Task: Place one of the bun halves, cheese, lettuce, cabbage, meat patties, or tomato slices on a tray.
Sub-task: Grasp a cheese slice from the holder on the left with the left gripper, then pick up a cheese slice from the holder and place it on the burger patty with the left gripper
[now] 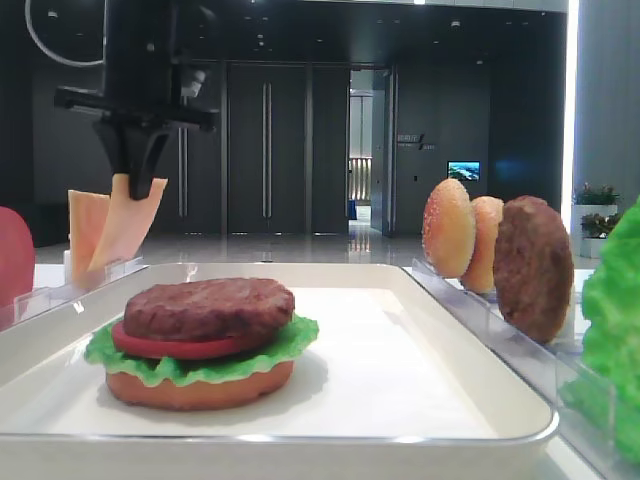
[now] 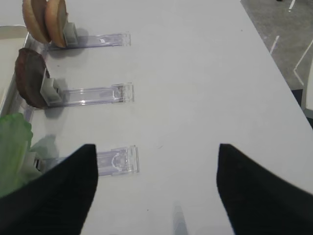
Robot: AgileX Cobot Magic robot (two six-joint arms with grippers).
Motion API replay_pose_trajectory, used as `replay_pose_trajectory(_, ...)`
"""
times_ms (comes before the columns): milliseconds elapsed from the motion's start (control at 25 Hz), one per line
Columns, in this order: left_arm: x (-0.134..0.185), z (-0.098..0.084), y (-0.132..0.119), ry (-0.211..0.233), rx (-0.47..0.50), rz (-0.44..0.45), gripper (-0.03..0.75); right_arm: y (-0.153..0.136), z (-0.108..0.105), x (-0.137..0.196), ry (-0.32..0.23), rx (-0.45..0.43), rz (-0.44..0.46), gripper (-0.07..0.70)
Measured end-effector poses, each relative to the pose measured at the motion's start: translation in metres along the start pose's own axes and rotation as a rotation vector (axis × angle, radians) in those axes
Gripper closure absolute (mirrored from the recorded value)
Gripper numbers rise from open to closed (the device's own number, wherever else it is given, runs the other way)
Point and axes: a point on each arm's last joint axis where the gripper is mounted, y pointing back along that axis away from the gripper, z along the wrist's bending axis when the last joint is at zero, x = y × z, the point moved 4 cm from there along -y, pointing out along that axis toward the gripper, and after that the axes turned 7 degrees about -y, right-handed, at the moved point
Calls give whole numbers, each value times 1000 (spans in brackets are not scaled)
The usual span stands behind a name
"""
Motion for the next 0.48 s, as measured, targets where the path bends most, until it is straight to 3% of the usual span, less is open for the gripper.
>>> replay_pose_trajectory(280, 1, -1, 67, 26, 141, -112, 683, 0, 0, 0, 0, 0, 0, 145)
replay_pose_trajectory(480, 8, -14, 102, -1, 312, -150, 683, 0, 0, 0, 0, 0, 0, 145)
